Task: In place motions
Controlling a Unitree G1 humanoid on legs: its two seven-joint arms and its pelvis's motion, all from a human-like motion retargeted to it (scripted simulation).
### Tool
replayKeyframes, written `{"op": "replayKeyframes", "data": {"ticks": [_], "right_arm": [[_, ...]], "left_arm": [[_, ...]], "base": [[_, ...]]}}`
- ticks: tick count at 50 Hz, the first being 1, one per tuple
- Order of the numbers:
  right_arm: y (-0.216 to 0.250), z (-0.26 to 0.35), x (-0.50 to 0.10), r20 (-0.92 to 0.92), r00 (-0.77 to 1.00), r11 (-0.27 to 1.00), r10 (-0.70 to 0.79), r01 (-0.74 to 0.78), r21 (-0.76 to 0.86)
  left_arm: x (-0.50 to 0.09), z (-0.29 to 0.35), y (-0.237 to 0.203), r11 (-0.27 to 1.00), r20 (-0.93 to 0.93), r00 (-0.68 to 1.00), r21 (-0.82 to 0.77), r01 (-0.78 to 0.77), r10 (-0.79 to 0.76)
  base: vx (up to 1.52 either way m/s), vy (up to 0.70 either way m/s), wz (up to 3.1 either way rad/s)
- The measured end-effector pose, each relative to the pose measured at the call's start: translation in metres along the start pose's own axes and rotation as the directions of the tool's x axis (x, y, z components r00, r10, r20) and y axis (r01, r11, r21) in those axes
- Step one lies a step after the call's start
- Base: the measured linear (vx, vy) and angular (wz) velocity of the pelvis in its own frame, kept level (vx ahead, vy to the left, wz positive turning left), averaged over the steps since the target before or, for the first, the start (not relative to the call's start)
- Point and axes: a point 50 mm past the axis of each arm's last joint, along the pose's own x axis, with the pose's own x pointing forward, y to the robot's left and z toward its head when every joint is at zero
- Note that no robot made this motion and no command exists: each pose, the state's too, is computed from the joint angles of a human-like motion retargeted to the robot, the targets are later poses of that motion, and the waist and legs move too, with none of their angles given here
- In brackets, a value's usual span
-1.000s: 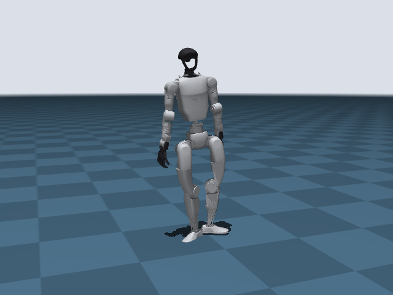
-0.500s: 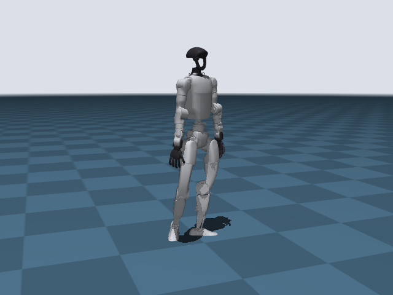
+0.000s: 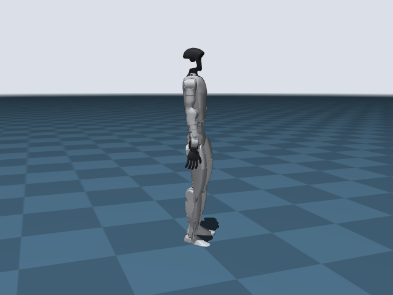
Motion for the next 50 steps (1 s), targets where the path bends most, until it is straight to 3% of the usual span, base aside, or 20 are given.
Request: {"op": "replayKeyframes", "data": {"ticks": [7, 12, 31, 42, 50], "right_arm": [[0.0, 0.021, -0.002, 0.075, 0.996, 0.996, 0.041, -0.047, 0.076], [-0.002, 0.026, -0.003, 0.097, 0.995, 0.999, 0.023, -0.026, 0.025], [-0.002, -0.013, 0.0, -0.043, 0.999, 0.999, 0.001, 0.0, 0.036], [-0.033, 0.03, -0.007, 0.129, 0.99, 0.998, -0.054, 0.056, -0.012], [-0.04, 0.062, -0.014, 0.225, 0.971, 0.996, -0.083, 0.087, -0.005]], "left_arm": [[0.0, -0.011, -0.003, 0.993, -0.062, 0.998, -0.115, 0.027, -0.034], [-0.001, 0.003, 0.001, 0.992, -0.017, 0.999, -0.126, 0.027, -0.03], [-0.011, 0.062, -0.006, 1.0, 0.173, 0.985, 0.021, 0.02, -0.023], [-0.01, 0.049, 0.023, 0.998, 0.09, 0.996, 0.05, -0.027, 0.022], [-0.024, 0.076, 0.064, 0.963, 0.104, 0.983, 0.208, -0.173, 0.154]], "base": [[-0.09, -0.06, 0.16], [-0.08, -0.06, 0.16], [-0.05, -0.03, -0.59], [-0.13, 0.05, -2.17], [-0.55, 0.14, -2.98]]}}
